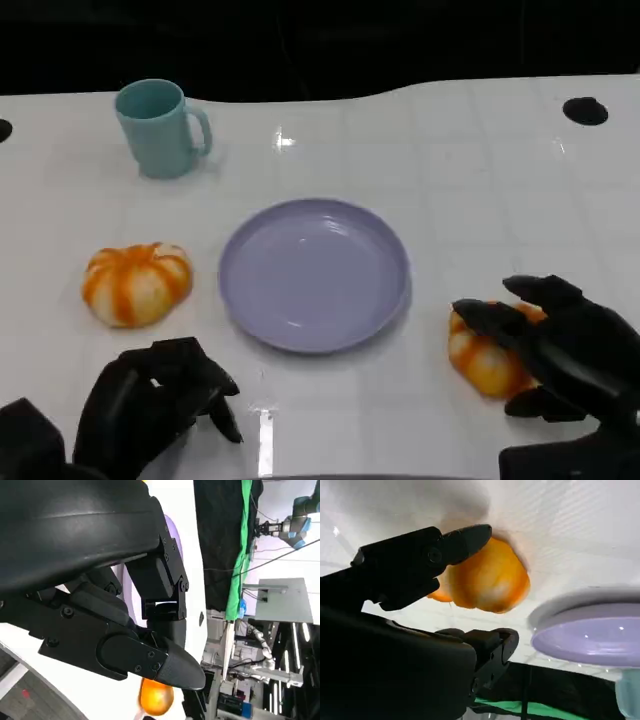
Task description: Grasp the bread from the table and place it into the plate.
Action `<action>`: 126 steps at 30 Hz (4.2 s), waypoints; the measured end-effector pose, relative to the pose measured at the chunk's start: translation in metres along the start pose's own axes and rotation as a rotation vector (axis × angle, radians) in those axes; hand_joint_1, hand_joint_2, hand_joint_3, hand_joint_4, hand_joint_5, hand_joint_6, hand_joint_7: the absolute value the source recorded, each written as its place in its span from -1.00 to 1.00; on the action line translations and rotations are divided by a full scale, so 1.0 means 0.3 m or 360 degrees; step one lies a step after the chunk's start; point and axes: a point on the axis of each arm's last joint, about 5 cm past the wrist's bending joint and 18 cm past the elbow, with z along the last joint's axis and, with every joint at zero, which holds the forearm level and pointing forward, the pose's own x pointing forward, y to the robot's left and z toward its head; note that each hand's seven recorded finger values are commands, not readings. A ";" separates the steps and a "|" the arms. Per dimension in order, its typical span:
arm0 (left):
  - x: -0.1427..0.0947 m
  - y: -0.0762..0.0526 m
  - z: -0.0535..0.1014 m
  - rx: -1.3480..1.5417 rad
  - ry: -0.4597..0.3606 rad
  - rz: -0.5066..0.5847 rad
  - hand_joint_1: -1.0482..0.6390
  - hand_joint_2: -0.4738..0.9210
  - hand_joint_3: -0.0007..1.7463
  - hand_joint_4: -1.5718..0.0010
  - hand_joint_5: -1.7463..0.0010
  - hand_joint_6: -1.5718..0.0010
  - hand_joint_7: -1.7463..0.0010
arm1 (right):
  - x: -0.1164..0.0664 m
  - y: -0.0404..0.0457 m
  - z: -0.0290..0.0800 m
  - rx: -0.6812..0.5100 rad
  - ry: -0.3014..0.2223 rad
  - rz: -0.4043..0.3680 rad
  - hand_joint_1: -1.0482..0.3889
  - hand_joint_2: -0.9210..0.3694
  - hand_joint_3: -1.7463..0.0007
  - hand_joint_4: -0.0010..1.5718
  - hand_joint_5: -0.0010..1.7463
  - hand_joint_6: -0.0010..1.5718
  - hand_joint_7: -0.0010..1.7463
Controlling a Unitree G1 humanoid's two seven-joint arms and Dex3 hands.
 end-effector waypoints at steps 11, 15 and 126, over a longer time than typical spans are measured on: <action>0.000 -0.002 -0.001 -0.0005 0.0001 -0.0002 -0.87 1.00 -0.96 -0.48 -0.39 -0.54 0.11 | 0.065 0.016 -0.014 -0.0075 0.0040 0.0081 -0.04 -0.93 0.99 -0.14 -0.67 -0.15 -0.90; 0.001 -0.003 0.001 -0.0003 -0.0003 -0.0002 -0.87 1.00 -0.96 -0.48 -0.39 -0.54 0.11 | 0.080 0.031 -0.021 -0.0034 0.0021 -0.0035 0.25 -0.98 0.95 0.15 0.73 0.61 -0.81; 0.003 -0.025 -0.006 0.0013 -0.0015 0.0001 -0.88 1.00 -0.91 -0.49 -0.34 -0.55 0.15 | 0.221 -0.023 0.200 0.1255 -0.0645 -0.0499 -0.08 -1.00 0.65 -0.28 0.07 -0.08 -0.68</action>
